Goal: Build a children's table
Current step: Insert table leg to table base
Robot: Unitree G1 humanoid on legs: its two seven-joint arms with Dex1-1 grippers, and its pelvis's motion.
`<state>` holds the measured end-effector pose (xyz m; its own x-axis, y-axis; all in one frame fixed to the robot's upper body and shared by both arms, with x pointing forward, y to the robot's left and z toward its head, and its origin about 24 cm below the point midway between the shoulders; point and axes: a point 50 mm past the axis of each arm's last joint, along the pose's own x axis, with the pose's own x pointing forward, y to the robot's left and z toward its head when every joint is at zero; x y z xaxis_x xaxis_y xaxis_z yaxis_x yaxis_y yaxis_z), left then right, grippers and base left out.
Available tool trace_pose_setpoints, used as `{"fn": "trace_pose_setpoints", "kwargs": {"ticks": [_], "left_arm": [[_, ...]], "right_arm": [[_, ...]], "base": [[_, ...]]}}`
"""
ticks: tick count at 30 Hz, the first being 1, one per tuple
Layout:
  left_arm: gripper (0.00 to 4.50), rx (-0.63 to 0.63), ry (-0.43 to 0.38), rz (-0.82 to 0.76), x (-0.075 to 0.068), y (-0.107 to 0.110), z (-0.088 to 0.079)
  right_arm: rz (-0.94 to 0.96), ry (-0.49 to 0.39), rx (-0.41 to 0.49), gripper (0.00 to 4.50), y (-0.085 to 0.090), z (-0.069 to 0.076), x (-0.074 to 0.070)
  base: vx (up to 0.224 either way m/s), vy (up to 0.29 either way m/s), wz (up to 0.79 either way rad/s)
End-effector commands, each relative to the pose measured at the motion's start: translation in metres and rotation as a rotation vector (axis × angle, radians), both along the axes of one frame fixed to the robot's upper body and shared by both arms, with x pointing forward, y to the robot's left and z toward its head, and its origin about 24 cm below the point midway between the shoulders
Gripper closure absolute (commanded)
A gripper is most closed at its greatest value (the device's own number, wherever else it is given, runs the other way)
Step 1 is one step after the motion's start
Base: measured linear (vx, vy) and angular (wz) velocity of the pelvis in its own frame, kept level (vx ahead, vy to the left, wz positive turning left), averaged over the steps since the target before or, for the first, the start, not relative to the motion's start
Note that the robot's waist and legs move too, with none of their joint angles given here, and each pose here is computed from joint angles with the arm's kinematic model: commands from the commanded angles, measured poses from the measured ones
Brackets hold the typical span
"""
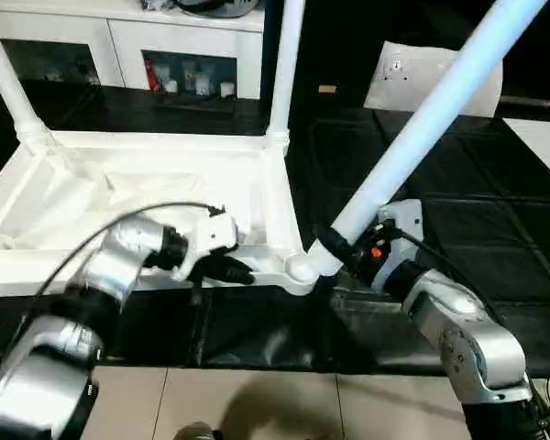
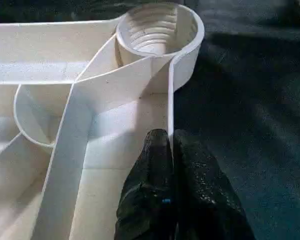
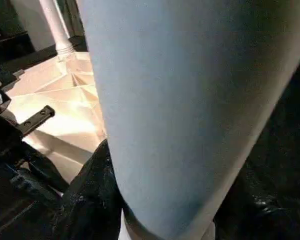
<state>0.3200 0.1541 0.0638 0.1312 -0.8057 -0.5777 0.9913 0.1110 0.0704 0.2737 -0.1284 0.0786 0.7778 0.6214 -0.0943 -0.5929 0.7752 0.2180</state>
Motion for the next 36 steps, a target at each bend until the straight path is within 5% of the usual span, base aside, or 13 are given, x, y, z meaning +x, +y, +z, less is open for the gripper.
{"fn": "trace_pose_setpoints", "kwargs": {"ticks": [1, 5, 17, 24, 29, 36], "left_arm": [[3.95, -0.066, -0.037, -0.01, 0.0, -0.013, 0.01], [3.67, -0.013, -0.083, 0.023, 0.002, -0.011, 0.005], [3.67, 0.069, -0.017, -0.033, -0.007, -0.007, -0.001], [3.67, 0.088, -0.045, -0.006, -0.004, -0.006, -0.001], [4.27, 0.073, -0.044, -0.008, -0.004, -0.006, 0.0], [4.49, 0.115, -0.103, -0.011, -0.004, -0.002, -0.004]], "right_arm": [[0.006, -0.03, -0.006, 2.59, 0.0, 0.006, -0.001], [0.01, -0.029, -0.01, 2.59, 0.001, 0.006, -0.001], [0.009, -0.026, -0.019, 2.59, 0.001, 0.005, -0.001], [0.012, -0.015, -0.017, 2.59, 0.003, 0.004, 0.0], [0.04, 0.012, -0.021, 2.59, 0.006, 0.003, 0.001], [0.127, -0.008, -0.05, 2.59, 0.013, 0.002, 0.005]], "base": [[0.0, 0.0, 0.0], [0.0, 0.0, 0.0], [0.0, 0.0, 0.0], [0.0, 0.0, 0.0], [0.0, 0.0, 0.0], [0.0, 0.0, 0.0]]}}
